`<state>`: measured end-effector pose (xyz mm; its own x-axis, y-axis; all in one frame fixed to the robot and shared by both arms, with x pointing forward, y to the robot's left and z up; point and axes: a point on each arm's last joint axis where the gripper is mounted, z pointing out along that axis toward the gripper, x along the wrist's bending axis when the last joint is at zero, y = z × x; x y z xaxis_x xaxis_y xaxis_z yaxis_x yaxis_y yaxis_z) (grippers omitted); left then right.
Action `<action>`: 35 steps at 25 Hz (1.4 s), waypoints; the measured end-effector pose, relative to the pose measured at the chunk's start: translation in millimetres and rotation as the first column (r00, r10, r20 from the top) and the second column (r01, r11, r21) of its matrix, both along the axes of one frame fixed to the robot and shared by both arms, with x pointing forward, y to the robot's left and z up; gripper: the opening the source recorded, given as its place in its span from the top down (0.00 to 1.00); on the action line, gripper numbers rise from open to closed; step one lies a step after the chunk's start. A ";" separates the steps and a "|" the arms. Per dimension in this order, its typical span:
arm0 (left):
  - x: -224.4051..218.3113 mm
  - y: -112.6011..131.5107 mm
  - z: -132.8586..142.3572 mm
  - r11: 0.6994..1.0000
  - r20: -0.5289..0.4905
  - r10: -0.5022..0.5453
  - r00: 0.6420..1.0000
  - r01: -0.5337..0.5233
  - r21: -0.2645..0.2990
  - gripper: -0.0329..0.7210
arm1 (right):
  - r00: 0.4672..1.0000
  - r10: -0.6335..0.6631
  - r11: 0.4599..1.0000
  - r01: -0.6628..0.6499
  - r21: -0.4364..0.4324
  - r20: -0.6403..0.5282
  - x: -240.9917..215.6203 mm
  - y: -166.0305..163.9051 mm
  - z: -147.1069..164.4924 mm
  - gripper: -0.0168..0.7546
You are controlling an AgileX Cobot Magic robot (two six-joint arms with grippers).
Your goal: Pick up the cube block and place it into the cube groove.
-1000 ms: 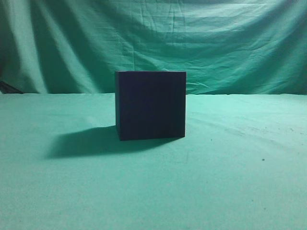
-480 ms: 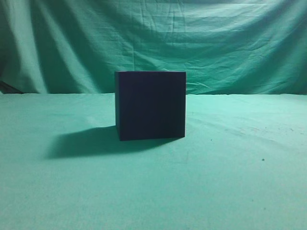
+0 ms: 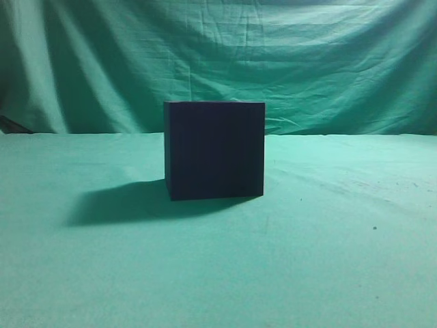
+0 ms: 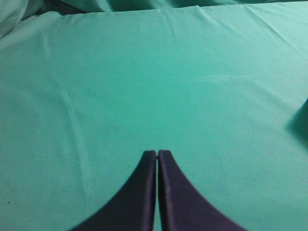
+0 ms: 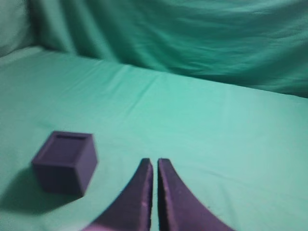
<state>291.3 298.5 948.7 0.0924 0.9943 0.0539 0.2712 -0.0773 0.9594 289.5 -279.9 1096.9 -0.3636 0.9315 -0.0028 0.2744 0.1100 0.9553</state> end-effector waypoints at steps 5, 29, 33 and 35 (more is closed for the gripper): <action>0.0 0.0 0.0 1.000 0.000 0.000 1.000 0.000 0.000 0.96 | 0.978 -0.203 0.978 0.200 0.060 0.054 -4.7 -10.7 -51.8 0.98; 0.0 0.0 0.0 1.000 0.000 0.000 1.000 0.000 0.000 0.96 | 0.947 -0.320 0.947 0.320 0.003 -0.013 1.7 -16.6 -151.4 0.98; 0.0 0.0 0.0 1.000 0.000 0.000 1.000 0.000 0.000 0.96 | 0.947 -0.320 0.947 0.320 0.003 -0.013 1.7 -16.6 -151.4 0.98; 0.0 0.0 0.0 1.000 0.000 0.000 1.000 0.000 0.000 0.96 | 0.947 -0.320 0.947 0.320 0.003 -0.013 1.7 -16.6 -151.5 0.98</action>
